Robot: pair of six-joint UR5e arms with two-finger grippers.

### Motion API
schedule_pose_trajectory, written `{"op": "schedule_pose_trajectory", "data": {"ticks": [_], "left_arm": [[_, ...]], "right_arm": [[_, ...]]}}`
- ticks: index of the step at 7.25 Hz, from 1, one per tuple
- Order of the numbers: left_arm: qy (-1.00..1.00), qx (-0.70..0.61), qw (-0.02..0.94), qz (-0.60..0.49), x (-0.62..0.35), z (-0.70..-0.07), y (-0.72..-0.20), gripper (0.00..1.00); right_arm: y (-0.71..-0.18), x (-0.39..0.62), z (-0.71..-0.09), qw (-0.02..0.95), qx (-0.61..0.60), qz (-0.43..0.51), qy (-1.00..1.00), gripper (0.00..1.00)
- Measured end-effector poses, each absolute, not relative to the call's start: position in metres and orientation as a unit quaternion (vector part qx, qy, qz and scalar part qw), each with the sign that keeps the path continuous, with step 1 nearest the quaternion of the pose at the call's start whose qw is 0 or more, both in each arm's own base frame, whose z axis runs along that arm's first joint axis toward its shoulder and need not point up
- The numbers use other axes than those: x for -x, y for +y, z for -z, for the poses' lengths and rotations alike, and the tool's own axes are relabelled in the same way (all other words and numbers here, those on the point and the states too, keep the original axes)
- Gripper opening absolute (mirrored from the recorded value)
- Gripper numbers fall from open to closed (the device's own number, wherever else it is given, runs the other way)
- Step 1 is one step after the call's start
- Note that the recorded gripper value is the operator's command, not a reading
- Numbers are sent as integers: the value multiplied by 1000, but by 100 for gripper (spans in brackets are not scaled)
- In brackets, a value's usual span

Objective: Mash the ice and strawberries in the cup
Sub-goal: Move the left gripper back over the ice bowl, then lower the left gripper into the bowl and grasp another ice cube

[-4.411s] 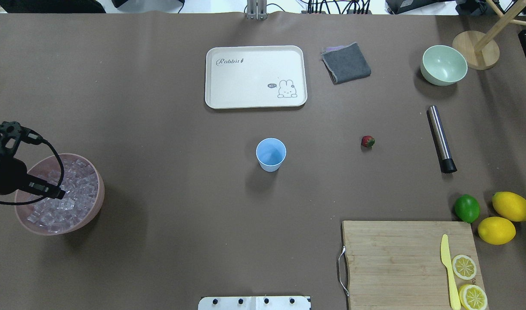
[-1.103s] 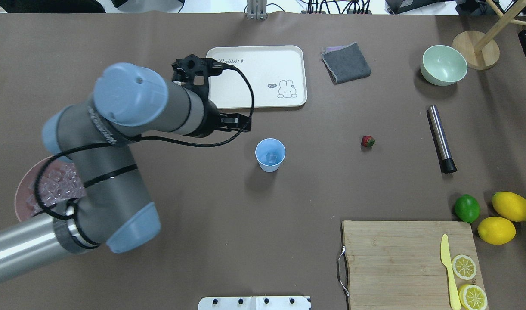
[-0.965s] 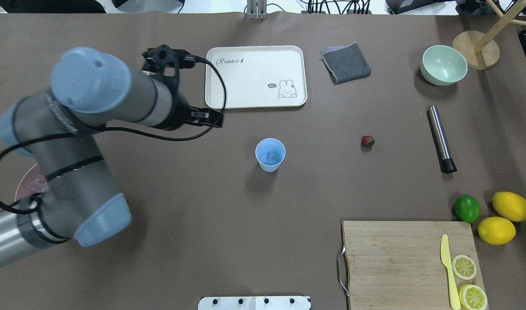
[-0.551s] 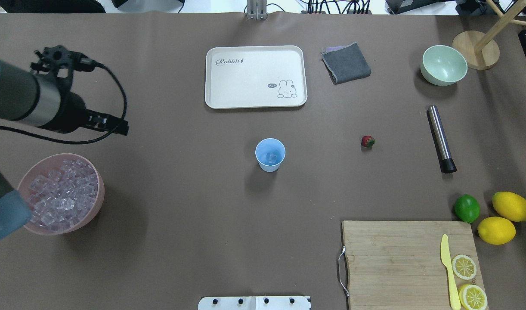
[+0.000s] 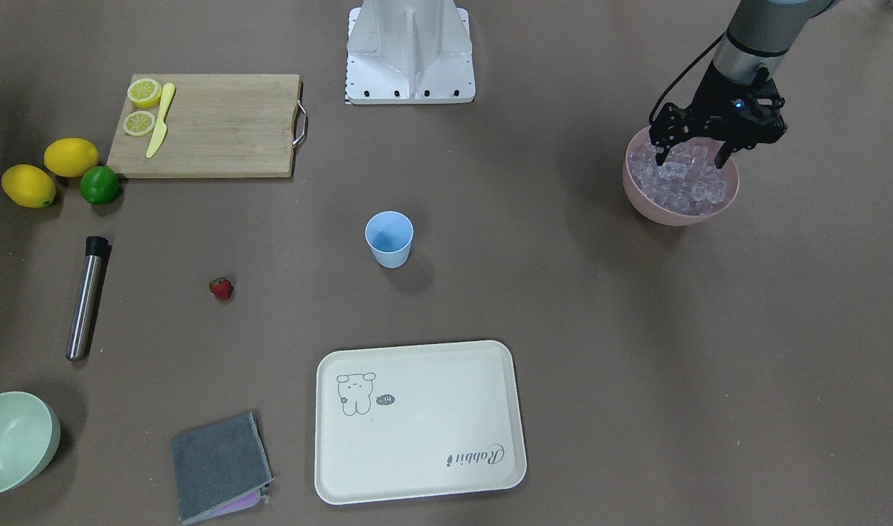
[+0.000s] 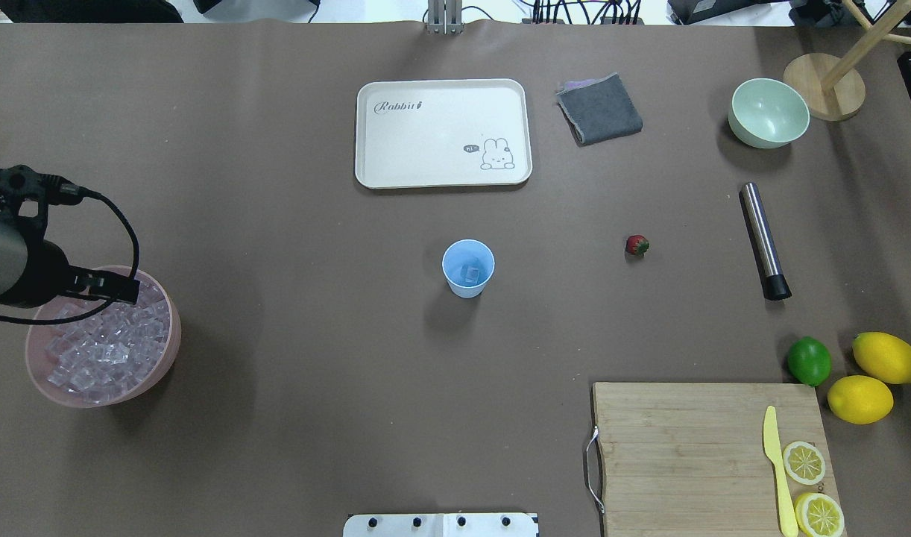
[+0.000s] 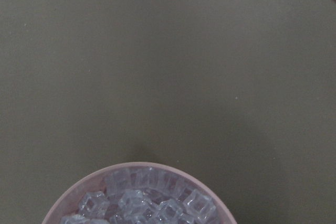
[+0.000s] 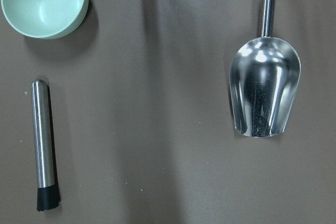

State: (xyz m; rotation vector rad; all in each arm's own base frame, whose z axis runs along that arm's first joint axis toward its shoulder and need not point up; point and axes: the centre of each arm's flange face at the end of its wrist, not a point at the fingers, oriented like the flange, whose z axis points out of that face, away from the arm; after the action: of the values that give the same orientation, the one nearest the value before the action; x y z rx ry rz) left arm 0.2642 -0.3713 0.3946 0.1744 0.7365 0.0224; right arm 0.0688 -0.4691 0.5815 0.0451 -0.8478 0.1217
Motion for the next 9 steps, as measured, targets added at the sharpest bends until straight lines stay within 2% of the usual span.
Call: {"op": "schedule_pose_trajectory", "data": {"ticks": [1, 2, 5, 9], "left_arm": [[353, -75, 933, -2, -272, -407, -358, 84], [352, -67, 934, 1, -276, -418, -347, 80], [351, -56, 935, -10, -288, -438, -333, 78], [361, -61, 930, -27, -311, -451, -335, 67]], "right_arm": [[-469, -69, -581, 910, -22, -59, -411, 100], [-470, -69, -581, 910, -23, -58, -410, 100], [-472, -68, -578, 910, -26, -57, -409, 100], [-472, -69, -577, 911, -27, -56, -409, 100]]}}
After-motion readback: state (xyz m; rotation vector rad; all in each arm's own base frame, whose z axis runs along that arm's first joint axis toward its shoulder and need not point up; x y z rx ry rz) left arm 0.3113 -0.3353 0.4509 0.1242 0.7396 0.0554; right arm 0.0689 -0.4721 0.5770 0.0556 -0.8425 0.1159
